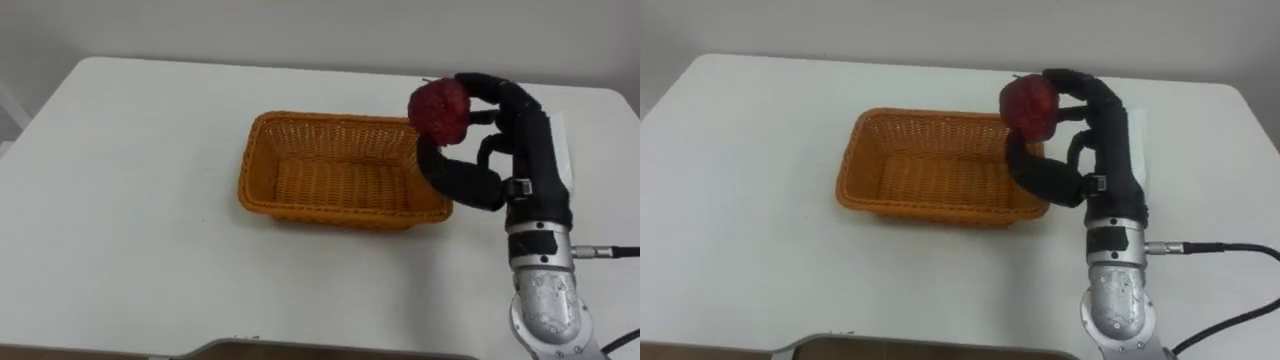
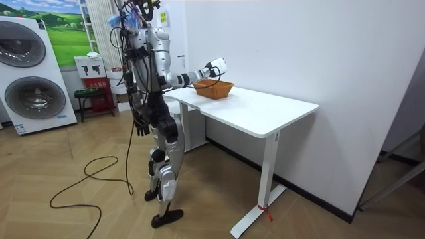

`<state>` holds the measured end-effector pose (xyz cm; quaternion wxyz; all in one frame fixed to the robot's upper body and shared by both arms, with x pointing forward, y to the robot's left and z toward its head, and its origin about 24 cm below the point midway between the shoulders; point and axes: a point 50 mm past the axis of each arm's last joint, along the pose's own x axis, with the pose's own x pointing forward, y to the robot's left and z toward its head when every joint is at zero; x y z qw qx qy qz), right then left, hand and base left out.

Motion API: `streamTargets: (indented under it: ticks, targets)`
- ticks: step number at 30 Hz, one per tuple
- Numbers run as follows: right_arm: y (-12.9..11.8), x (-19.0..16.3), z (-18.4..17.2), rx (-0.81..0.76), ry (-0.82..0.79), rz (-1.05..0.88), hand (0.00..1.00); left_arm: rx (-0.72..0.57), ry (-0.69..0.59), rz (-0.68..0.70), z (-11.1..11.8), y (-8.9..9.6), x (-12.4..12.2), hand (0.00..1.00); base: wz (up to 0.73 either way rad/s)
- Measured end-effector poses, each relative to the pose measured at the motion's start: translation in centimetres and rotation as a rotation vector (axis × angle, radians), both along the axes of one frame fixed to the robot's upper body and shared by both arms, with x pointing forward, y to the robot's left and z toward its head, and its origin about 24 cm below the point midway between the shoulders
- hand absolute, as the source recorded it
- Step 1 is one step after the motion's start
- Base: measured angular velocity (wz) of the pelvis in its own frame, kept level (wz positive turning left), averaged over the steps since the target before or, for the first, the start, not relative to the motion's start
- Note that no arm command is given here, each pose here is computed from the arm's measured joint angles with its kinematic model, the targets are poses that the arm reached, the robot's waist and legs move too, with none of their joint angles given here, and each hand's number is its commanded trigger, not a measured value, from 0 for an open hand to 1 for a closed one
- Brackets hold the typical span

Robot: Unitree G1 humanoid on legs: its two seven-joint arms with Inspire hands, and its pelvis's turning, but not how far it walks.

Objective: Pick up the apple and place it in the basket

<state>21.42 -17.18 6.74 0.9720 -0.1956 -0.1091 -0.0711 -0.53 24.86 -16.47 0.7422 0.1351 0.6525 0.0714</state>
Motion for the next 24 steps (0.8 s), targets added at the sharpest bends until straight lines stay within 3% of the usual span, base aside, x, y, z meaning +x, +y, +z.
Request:
streamTargets:
  ticks: [1, 10, 24]
  targets:
    - [0.1, 0.0, 0.0, -0.001, 0.001, 0.005, 0.0, 0.001, 0.0, 0.0, 0.0, 0.0, 0.0, 0.0, 0.0]
    - [1.8, -0.2, -0.6, -0.015, 0.047, 0.129, 0.0, 0.03, -0.032, -0.008, 0.1, 0.4, 1.1, 0.0, 0.0]
    - [1.6, 0.0, -0.2, -0.064, 0.034, 0.143, 0.0, 0.035, -0.049, -0.014, 0.2, 0.6, 1.5, 0.0, 0.0]
